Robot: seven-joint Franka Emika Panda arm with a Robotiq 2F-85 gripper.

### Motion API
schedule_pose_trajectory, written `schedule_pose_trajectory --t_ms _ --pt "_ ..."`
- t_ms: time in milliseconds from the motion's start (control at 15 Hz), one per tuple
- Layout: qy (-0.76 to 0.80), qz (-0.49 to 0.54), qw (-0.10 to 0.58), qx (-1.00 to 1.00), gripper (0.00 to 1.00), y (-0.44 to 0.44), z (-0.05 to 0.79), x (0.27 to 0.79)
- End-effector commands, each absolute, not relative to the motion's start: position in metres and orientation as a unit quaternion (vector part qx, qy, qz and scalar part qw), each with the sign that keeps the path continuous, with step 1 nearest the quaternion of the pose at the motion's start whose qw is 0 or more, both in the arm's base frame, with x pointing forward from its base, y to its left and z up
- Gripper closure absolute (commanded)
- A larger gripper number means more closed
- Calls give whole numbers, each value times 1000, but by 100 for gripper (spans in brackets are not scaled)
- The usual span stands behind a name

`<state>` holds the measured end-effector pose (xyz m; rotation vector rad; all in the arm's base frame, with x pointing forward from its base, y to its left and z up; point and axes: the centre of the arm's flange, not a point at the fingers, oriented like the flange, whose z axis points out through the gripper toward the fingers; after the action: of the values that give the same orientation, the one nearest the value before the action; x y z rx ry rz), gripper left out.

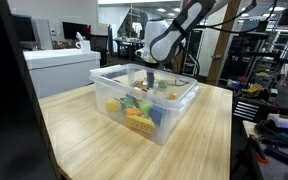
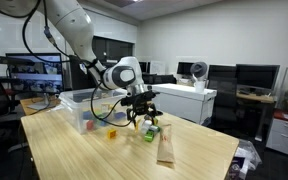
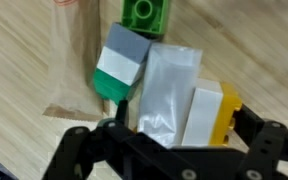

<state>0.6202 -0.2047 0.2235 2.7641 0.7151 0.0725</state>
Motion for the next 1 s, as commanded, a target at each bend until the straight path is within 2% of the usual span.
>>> schedule_pose_trajectory --t_ms 0,67,133,400,667,933 --pt "233 17 162 959 0 -205 214 621" --pt "231 16 164 959 17 -205 214 620" --pt "230 15 164 959 27 -204 214 620" --pt "231 4 166 959 58 -203 215 618" --pt "229 1 163 960 62 -201 232 619" --pt "226 -5 157 961 67 -195 283 627"
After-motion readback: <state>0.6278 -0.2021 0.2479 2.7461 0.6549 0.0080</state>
